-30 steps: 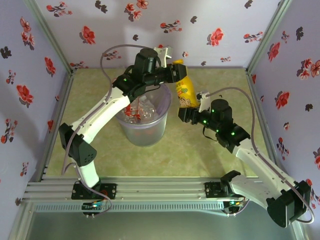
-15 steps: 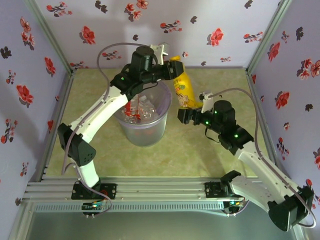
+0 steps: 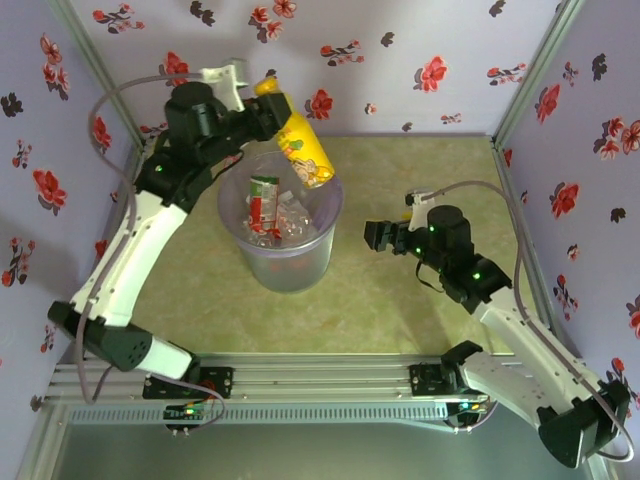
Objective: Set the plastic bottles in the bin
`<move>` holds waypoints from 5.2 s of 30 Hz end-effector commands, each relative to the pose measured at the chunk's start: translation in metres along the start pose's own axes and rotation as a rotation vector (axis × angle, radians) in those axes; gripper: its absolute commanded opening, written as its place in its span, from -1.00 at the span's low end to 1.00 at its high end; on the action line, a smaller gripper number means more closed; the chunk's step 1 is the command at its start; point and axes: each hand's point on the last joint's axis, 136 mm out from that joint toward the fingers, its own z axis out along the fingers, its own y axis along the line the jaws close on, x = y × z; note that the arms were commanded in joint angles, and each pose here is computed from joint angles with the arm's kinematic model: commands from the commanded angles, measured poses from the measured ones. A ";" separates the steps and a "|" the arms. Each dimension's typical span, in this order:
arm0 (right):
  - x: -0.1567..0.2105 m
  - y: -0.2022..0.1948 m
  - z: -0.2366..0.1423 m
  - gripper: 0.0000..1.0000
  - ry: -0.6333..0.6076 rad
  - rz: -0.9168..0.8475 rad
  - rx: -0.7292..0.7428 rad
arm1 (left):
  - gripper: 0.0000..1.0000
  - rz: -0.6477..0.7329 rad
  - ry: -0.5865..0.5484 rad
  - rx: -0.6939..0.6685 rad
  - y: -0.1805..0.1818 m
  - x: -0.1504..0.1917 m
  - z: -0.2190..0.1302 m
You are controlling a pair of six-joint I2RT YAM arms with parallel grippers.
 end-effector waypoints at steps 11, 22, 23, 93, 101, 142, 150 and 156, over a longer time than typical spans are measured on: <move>-0.002 0.007 0.029 0.59 -0.013 0.250 -0.085 | -1.00 0.036 0.084 -0.205 0.048 0.023 0.001; -0.050 0.058 0.032 0.30 -0.050 0.358 -0.384 | -1.00 0.074 0.167 -0.242 0.059 0.048 0.024; -0.052 0.059 0.033 0.26 -0.049 0.358 -0.388 | -1.00 0.081 0.187 -0.244 0.059 0.052 0.027; -0.046 0.072 0.072 -0.17 0.076 0.271 -0.330 | 0.39 0.244 0.333 -0.466 0.073 0.084 -0.023; -0.053 0.068 0.062 0.14 0.086 0.244 -0.275 | 0.35 0.202 0.255 -0.637 0.123 0.072 -0.094; -0.048 0.061 0.110 -0.36 0.361 -0.065 0.136 | -0.56 -0.032 0.331 -0.544 0.161 0.152 -0.092; -0.064 0.059 0.106 -0.83 0.326 -0.096 0.163 | -0.69 -0.067 0.289 -0.499 0.150 0.142 -0.082; -0.087 0.054 0.092 -1.00 0.265 -0.100 0.178 | -0.77 -0.059 0.266 -0.417 0.121 0.132 -0.061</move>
